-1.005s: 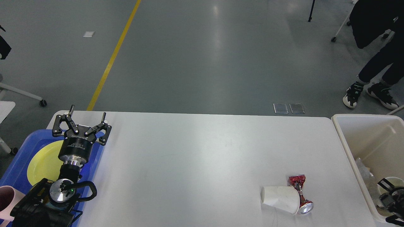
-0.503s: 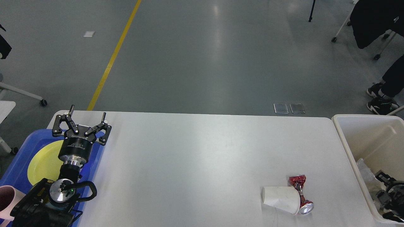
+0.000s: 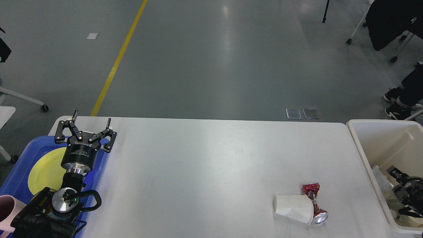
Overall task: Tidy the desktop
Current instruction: 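Raise the right gripper out of the bin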
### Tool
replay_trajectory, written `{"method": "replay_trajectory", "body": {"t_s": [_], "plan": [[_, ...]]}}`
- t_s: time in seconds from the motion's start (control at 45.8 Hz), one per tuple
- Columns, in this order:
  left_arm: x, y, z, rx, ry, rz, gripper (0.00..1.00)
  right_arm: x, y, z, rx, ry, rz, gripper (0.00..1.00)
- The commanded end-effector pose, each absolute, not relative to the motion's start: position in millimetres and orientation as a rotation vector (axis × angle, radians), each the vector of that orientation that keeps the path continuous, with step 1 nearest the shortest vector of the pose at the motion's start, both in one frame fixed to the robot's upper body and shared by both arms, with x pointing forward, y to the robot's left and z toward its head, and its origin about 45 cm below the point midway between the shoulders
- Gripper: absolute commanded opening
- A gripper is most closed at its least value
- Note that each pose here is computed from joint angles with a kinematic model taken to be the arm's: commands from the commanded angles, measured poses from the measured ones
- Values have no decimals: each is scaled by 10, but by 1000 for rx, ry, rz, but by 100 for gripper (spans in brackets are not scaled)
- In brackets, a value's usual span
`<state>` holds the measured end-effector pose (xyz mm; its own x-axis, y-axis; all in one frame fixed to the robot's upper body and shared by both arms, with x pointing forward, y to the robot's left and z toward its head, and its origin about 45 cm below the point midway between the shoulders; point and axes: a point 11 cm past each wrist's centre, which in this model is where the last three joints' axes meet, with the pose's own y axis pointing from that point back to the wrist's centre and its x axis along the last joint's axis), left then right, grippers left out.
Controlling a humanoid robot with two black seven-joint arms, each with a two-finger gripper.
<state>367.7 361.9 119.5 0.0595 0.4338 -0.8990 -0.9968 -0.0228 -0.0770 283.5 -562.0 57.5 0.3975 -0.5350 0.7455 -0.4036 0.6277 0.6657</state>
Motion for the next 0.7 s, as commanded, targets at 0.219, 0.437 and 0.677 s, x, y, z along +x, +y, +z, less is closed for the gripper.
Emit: {"method": "replay_trajectory", "body": {"t_s": [0.219, 0.437, 0.677], "plan": [[3681, 3618, 1201, -934, 806, 1364, 96, 3352, -5546, 1367, 1126, -1009, -234, 100], [3676, 3620, 1195, -933, 807, 1366, 96, 3634, -4890, 2138, 1214, -715, -174, 100], [3676, 3620, 1195, -933, 807, 1366, 96, 3884, -3813, 3112, 1423, -462, -149, 100]]}}
